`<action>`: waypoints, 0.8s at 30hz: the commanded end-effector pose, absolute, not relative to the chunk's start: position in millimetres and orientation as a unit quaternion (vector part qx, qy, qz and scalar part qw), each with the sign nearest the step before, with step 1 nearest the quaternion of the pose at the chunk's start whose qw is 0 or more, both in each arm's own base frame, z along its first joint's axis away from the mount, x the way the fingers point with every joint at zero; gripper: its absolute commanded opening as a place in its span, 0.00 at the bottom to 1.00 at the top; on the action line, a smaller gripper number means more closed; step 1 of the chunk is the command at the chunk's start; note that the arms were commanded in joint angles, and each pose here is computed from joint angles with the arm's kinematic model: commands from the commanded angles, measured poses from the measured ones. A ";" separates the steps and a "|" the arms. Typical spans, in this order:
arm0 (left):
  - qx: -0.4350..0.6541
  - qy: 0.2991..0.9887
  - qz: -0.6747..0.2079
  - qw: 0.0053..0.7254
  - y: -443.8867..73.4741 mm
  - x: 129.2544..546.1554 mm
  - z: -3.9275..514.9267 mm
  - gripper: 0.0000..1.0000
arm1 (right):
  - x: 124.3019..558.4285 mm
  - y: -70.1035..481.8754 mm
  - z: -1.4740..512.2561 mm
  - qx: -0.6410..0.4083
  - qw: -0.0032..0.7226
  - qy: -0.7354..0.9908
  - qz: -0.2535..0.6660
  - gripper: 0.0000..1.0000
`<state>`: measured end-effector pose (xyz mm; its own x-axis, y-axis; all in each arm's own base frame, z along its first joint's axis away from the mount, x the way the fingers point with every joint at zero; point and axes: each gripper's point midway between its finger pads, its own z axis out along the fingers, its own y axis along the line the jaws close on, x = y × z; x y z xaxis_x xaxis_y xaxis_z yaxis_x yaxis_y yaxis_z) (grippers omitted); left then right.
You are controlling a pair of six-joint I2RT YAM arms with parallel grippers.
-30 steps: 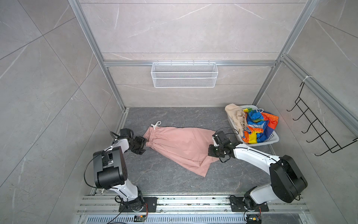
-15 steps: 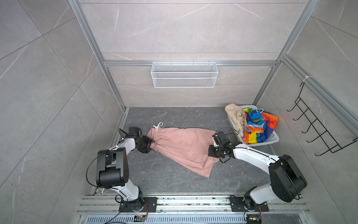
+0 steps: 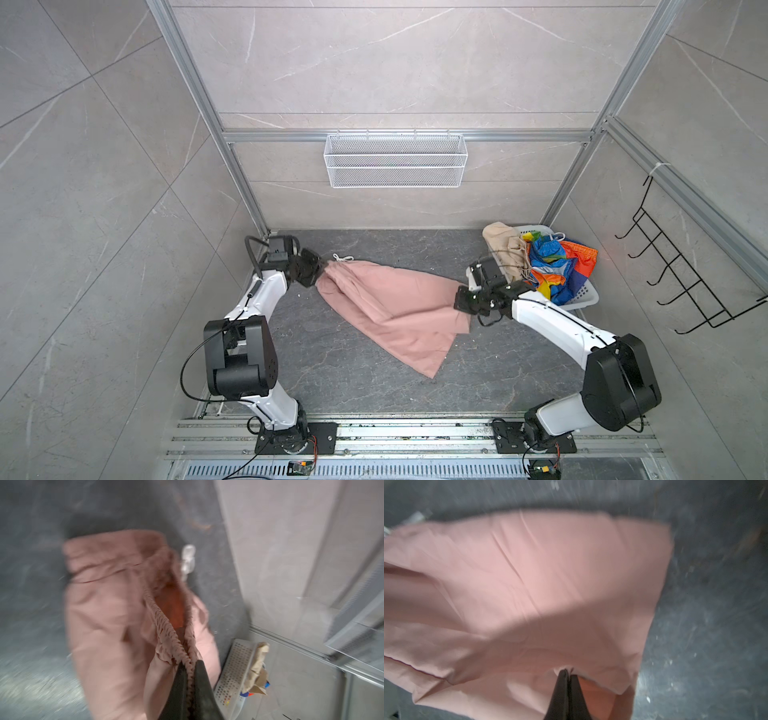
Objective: Fold and stack the shorts
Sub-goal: 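Lift the shorts with both grippers and stretch them between the grippers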
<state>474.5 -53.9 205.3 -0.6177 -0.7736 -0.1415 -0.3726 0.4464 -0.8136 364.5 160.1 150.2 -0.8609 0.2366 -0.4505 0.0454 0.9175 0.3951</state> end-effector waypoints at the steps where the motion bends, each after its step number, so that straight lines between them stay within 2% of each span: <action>1: -0.327 0.785 -0.429 0.306 -54.0 516.7 248.5 0.00 | 394.2 146.9 204.4 0.073 0.299 0.933 0.184 0.00; 5: -0.309 0.793 -0.416 0.319 -46.3 558.4 239.6 0.00 | 407.3 145.5 228.9 0.073 0.319 0.927 0.186 0.00; 10: -0.326 0.808 -0.404 0.278 -25.4 580.5 170.0 0.00 | 373.5 210.7 169.1 0.045 0.260 0.939 0.223 0.00; 14: -0.356 0.809 -0.383 0.268 5.9 575.4 130.5 0.00 | 335.0 261.3 107.1 0.033 0.197 0.950 0.239 0.00; 17: -0.376 0.811 -0.369 0.255 22.9 564.2 110.2 0.00 | 311.1 278.4 69.6 0.031 0.162 0.959 0.232 0.00; 20: -0.396 0.818 -0.349 0.230 38.3 548.1 88.7 0.00 | 298.9 277.7 40.9 0.044 0.132 0.963 0.231 0.00; 24: -0.418 0.823 -0.332 0.193 37.1 519.5 59.8 0.00 | 301.5 245.7 13.0 0.058 0.116 0.976 0.174 0.00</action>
